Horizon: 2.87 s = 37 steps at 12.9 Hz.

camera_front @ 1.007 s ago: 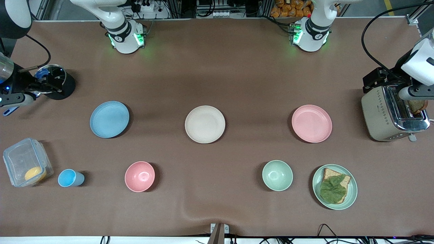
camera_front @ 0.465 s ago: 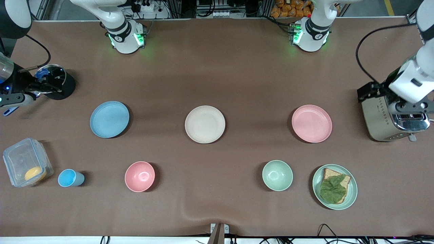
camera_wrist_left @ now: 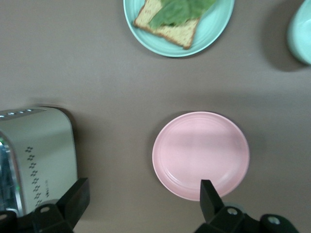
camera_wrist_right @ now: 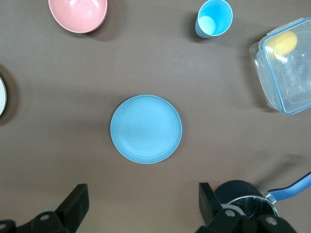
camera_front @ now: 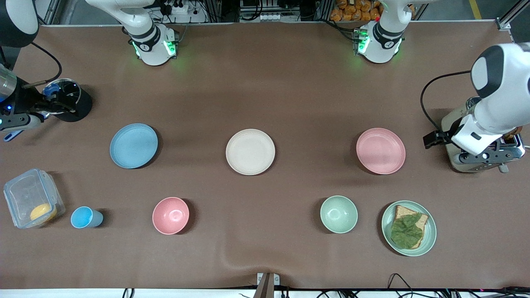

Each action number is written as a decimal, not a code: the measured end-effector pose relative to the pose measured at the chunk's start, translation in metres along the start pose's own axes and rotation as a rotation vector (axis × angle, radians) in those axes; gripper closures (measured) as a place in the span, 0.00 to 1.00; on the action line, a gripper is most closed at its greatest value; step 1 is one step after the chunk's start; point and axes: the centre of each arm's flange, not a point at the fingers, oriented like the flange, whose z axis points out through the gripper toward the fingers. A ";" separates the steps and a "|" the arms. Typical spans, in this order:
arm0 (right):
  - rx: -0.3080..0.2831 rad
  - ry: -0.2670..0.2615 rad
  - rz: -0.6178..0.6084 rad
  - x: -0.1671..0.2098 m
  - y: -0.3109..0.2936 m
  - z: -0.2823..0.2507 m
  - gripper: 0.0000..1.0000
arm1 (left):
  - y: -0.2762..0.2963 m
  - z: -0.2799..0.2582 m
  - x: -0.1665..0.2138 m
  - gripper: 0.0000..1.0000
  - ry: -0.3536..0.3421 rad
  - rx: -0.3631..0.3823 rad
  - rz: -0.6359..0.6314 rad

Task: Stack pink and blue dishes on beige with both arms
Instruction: 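Lower the left gripper and grip the pink plate's rim, then carry the pink plate with the left gripper while the right gripper reaches the blue plate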

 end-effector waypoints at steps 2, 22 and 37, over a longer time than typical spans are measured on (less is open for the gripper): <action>0.000 0.000 0.001 0.000 0.000 0.000 0.00 | -0.004 0.048 -0.002 0.00 -0.031 -0.004 -0.006; 0.004 -0.016 0.015 0.000 0.008 0.007 0.00 | -0.012 0.227 -0.006 0.36 -0.267 -0.023 0.001; 0.074 -0.162 0.094 0.041 0.051 0.144 0.00 | 0.085 0.082 0.038 0.96 -0.240 -0.236 0.042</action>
